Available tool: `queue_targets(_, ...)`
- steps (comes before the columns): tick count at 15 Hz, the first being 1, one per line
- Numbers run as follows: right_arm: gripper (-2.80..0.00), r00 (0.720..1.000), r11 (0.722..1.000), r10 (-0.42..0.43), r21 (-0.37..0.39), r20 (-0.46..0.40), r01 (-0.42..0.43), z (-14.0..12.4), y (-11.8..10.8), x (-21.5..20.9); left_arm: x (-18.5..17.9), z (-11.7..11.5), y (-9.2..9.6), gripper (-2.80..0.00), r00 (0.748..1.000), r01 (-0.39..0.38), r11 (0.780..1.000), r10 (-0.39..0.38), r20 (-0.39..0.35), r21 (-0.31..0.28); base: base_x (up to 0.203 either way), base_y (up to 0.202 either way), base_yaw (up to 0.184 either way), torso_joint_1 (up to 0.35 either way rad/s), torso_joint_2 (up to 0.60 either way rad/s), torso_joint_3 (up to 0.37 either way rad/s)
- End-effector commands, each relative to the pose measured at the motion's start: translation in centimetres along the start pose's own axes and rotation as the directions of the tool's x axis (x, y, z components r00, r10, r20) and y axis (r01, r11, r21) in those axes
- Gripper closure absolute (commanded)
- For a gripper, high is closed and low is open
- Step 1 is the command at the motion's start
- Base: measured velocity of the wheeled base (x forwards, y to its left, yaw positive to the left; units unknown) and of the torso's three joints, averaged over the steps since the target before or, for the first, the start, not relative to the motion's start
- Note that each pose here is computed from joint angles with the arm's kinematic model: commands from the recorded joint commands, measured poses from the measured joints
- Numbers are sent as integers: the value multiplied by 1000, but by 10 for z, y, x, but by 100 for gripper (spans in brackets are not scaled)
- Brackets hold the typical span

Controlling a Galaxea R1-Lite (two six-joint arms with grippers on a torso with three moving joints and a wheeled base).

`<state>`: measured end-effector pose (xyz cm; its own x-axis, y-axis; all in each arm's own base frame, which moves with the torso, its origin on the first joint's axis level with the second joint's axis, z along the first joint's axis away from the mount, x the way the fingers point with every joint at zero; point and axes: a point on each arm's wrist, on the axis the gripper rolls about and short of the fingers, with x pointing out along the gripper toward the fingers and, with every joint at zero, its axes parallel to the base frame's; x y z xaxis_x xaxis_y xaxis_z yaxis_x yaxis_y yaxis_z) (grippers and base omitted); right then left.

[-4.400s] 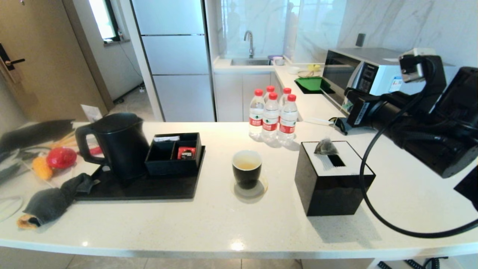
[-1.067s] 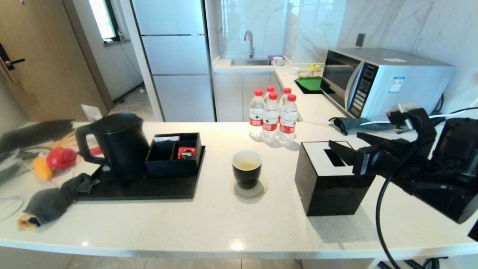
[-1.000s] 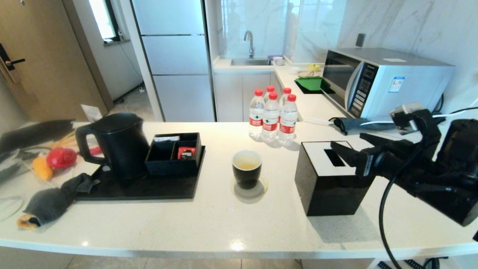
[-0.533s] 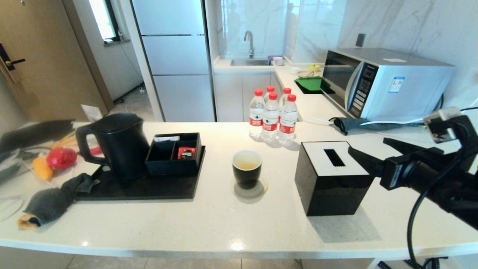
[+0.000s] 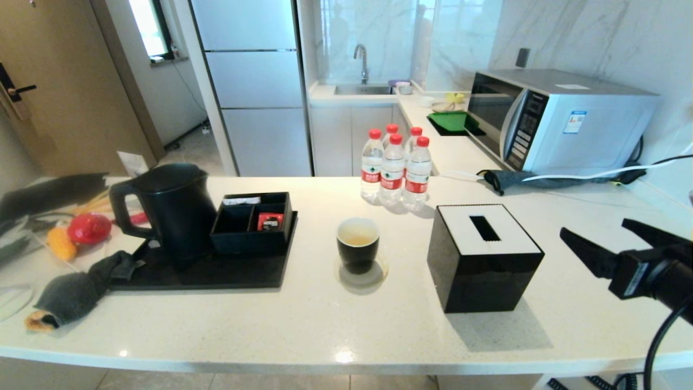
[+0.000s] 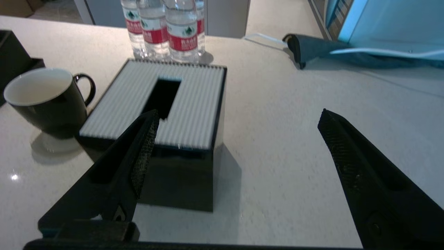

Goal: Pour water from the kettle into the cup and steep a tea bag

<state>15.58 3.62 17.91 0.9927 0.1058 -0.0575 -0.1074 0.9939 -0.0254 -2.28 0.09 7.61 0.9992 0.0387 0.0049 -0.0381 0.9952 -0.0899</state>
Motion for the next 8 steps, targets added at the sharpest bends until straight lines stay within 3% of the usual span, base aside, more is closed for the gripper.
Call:
queue_targets(1, 0, 1000, 1000, -9, 2, 17, 9, -9, -4, -23, 0, 0, 0, 0, 1000, -1, 1000, 1, 0, -1, 0, 0, 0, 0, 0, 0)
queue_targets(5, 0, 999, 1000, -20, 7, 29, 20, -20, -8, -46, 0, 0, 0, 0, 1000, -1, 1000, 1, 0, -1, 0, 0, 0, 0, 0, 0)
queue_targets(8, 0, 993, 994, -112, 5, 25, 112, -26, -11, -54, 0, 0, 0, 0, 1000, -1, 1000, 1, 0, -1, 0, 0, 0, 0, 0, 0)
